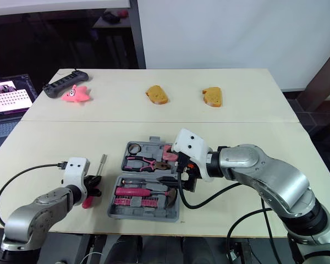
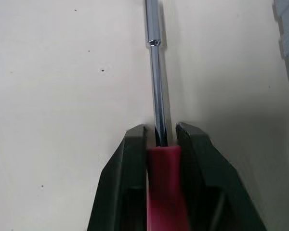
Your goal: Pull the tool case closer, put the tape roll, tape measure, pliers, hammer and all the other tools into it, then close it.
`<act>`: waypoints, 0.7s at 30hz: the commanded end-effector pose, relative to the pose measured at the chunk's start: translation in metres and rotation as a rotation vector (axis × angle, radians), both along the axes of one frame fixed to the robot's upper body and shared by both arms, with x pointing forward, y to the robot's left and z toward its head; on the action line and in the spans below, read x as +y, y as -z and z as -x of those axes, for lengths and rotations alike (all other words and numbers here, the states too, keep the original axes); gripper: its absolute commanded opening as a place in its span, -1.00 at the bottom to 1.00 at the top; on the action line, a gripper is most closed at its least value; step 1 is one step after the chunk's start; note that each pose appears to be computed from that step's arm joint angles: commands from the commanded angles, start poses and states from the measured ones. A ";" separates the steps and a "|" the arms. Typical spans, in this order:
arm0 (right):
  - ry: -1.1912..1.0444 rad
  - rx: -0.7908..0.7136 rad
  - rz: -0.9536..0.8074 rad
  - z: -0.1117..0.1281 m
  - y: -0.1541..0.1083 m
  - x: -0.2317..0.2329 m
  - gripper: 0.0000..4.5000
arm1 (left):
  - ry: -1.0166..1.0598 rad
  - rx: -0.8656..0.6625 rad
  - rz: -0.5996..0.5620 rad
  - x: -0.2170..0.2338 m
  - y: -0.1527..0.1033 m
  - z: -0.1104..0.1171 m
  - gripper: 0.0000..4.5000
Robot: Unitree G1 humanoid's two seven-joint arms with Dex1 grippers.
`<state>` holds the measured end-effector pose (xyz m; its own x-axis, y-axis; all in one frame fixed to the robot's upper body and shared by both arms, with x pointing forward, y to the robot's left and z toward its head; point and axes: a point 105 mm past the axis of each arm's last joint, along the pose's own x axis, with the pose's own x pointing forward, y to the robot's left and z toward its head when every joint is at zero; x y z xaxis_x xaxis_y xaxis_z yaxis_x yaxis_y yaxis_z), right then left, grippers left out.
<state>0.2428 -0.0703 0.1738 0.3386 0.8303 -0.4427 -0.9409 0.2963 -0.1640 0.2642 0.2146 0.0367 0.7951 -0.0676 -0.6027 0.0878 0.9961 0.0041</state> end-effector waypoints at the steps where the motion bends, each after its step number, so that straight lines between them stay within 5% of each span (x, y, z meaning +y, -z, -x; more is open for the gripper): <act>1: -0.020 -0.054 -0.012 0.002 -0.012 0.002 1.00 | 0.008 0.016 0.011 -0.004 0.000 0.005 -0.83; 8: -0.018 -0.054 -0.016 0.000 -0.012 0.004 1.00 | 0.041 -0.070 -0.088 0.007 -0.029 -0.005 -0.83; 14: -0.010 -0.054 -0.020 -0.002 -0.012 0.004 1.00 | 0.323 -0.170 -0.153 0.008 -0.089 -0.004 -0.83; 21: -0.008 -0.051 -0.023 -0.003 -0.011 0.006 1.00 | 0.779 0.066 -0.026 -0.014 -0.116 0.033 -0.83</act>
